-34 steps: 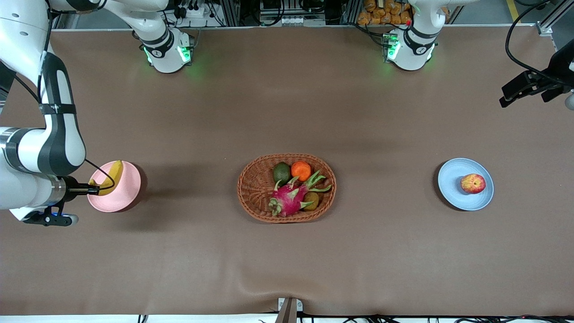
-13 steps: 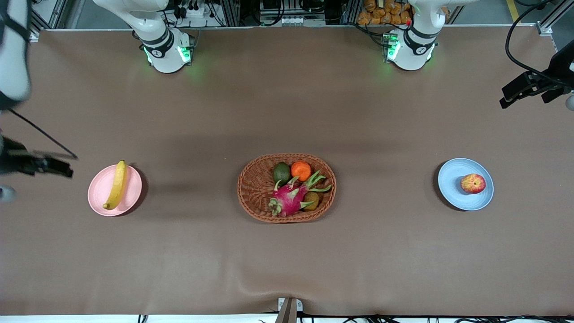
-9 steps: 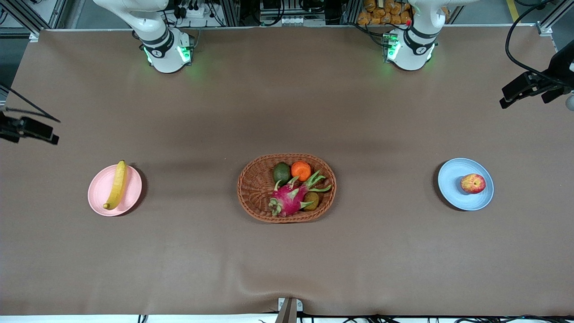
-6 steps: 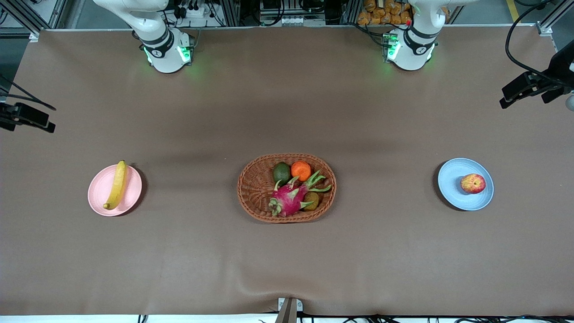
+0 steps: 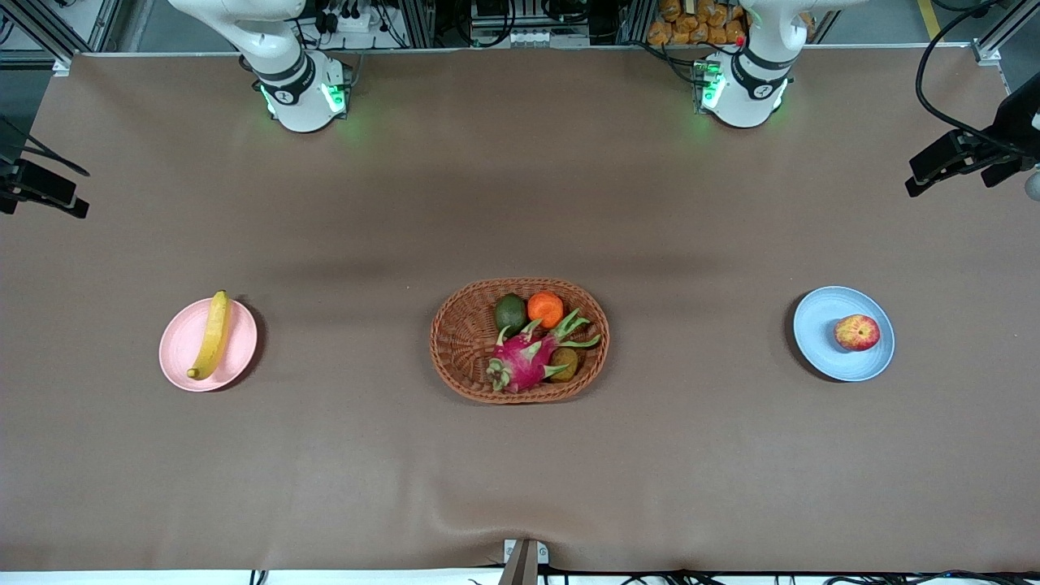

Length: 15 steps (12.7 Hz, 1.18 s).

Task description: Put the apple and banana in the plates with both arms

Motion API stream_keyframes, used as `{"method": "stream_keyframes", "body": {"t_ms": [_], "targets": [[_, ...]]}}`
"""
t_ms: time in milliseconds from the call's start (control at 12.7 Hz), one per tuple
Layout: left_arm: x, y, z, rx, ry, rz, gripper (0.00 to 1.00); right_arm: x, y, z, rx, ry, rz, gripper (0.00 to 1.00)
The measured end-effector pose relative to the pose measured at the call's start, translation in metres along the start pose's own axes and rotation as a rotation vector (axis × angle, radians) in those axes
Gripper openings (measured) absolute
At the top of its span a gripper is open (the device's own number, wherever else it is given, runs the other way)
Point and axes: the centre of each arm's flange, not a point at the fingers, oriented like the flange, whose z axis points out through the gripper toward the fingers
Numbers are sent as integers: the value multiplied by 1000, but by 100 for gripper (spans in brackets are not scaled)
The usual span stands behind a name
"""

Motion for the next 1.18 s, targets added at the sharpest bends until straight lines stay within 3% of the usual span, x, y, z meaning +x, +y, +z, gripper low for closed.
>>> {"method": "stream_keyframes", "body": {"t_ms": [1180], "targets": [[0, 0, 0, 0, 1, -1, 100, -16, -8, 11, 3, -40, -15, 100]]}}
